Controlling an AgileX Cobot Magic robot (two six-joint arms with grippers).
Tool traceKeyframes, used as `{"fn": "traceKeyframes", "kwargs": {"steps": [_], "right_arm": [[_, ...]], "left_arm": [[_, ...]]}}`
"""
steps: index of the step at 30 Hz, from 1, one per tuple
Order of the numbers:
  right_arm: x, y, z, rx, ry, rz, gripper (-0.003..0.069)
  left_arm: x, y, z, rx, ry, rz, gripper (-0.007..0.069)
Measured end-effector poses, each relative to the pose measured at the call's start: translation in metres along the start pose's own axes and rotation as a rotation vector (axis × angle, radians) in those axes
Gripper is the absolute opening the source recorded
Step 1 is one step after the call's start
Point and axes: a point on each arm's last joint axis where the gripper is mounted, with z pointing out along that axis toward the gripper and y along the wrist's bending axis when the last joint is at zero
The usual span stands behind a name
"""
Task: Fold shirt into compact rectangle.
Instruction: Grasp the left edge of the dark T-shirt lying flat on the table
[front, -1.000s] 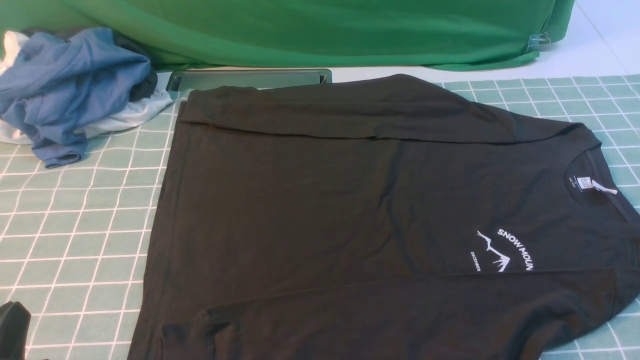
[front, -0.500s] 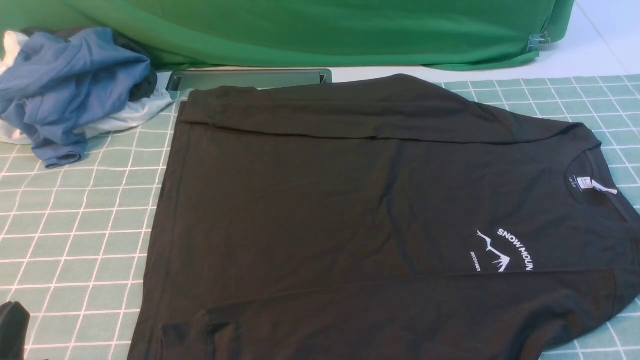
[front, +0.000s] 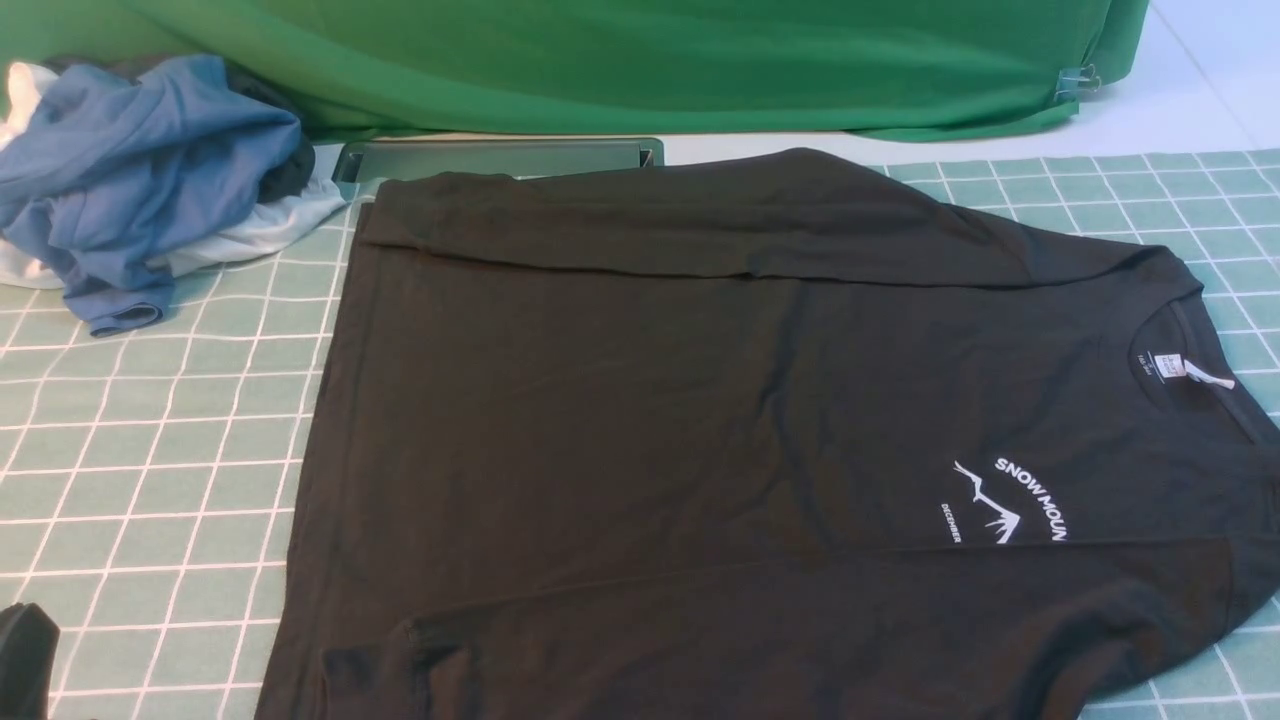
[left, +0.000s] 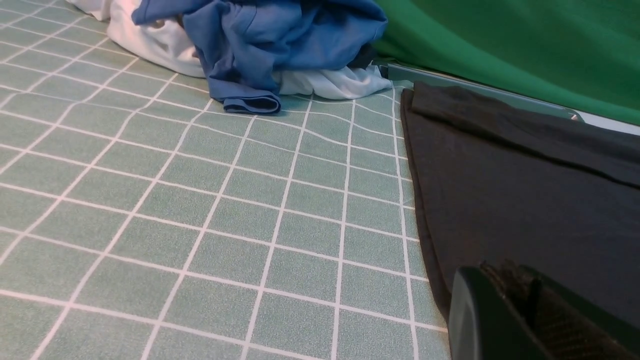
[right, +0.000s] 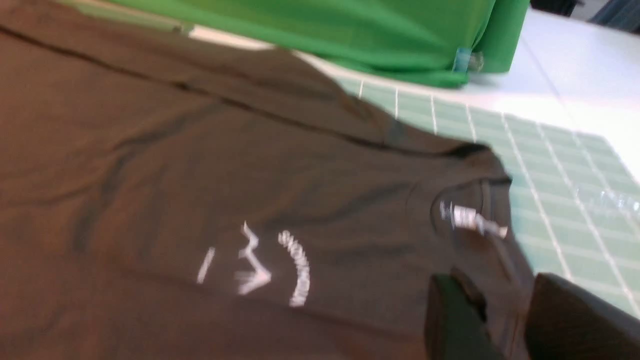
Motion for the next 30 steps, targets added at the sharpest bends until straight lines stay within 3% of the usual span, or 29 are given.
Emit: {"fn": "traceKeyframes", "kwargs": {"steps": [5, 7, 9, 11, 12, 13, 14, 16, 30], "right_arm": [[-0.010, 0.000, -0.001, 0.004, -0.110, 0.014, 0.0242], [-0.013, -0.001, -0.001, -0.001, -0.146, 0.101, 0.0242], [-0.016, -0.001, -0.001, -0.012, -0.171, 0.229, 0.0242], [-0.018, -0.001, -0.002, -0.037, -0.196, 0.458, 0.0242], [-0.018, -0.001, -0.002, -0.044, -0.199, 0.519, 0.0242], [-0.019, -0.001, -0.002, -0.057, -0.203, 0.629, 0.0242], [-0.019, -0.001, -0.002, -0.061, -0.205, 0.660, 0.0242], [-0.020, -0.001, -0.002, -0.078, -0.209, 0.797, 0.0242], [-0.025, -0.001, -0.003, -0.112, -0.264, 0.884, 0.0237]], "left_arm": [[-0.004, -0.001, 0.000, 0.009, -0.040, -0.018, 0.0018], [-0.005, -0.002, 0.000, 0.030, -0.057, -0.132, 0.0018], [-0.007, -0.005, 0.000, 0.066, -0.061, -0.369, 0.0018], [-0.006, -0.009, -0.001, 0.118, -0.032, -0.736, 0.0018], [-0.007, -0.010, -0.001, 0.134, -0.023, -0.830, 0.0018], [-0.007, -0.013, -0.001, 0.167, 0.006, -1.050, 0.0018], [-0.007, -0.013, -0.001, 0.171, 0.010, -1.076, 0.0018], [-0.008, -0.016, -0.002, 0.205, 0.042, -1.287, 0.0018], [-0.014, -0.010, -0.002, 0.194, -0.056, -1.276, 0.0018]]}}
